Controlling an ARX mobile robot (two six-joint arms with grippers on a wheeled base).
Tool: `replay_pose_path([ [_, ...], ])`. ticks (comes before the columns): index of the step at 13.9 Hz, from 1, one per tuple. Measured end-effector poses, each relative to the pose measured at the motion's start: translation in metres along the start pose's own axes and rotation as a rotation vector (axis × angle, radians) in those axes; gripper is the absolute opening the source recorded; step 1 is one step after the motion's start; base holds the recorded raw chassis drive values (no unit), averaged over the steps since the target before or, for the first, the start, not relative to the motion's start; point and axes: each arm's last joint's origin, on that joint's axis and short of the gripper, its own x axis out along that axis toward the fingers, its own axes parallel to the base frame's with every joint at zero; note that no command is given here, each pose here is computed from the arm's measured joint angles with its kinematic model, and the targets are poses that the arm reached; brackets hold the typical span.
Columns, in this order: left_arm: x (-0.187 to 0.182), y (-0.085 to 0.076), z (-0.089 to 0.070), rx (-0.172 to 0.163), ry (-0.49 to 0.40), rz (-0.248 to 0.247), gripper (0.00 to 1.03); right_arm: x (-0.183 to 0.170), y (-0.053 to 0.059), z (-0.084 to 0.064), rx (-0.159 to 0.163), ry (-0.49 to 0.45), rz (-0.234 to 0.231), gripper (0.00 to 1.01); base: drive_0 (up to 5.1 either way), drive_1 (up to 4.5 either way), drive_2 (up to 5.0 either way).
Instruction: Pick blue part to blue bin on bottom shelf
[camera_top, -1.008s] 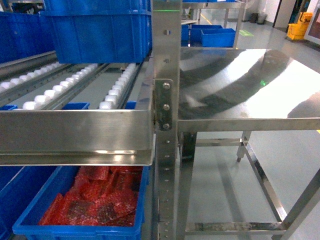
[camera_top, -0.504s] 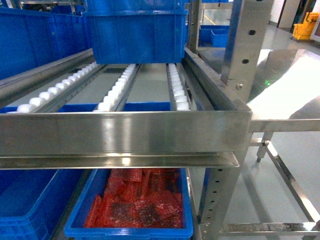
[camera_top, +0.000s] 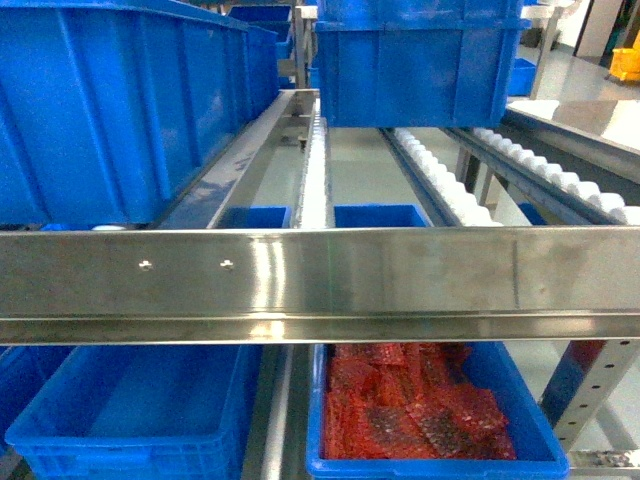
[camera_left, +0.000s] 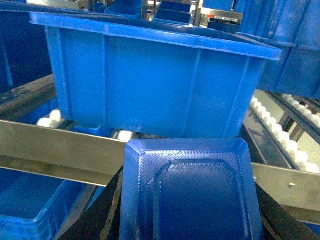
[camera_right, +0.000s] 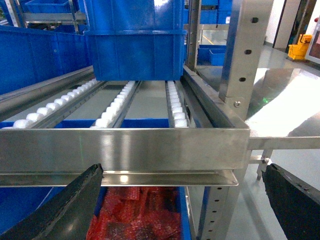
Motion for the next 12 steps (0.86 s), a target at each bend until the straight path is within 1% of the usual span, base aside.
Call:
replay_pose_path([
  [8, 0.0001, -0.0001, 0.0001, 0.000, -0.001, -0.002, 0.43, 0.0000, 0.0000, 0.0000, 0.000, 0.000, 0.001, 0.98, -5.0, 2.37, 2.4],
  [9, -0.0001, 0.0002, 0.0000, -0.001, -0.001, 0.007, 0.43, 0.0000, 0.0001, 0.0007, 0.000, -0.007, 0.004, 0.98, 0.0, 0.00, 0.0],
  [12, 0.0000, 0.0001, 0.0002, -0.001, -0.002, 0.002, 0.43, 0.0000, 0.0001, 0.0002, 0.000, -0.002, 0.003, 0.98, 0.0, 0.00, 0.0],
])
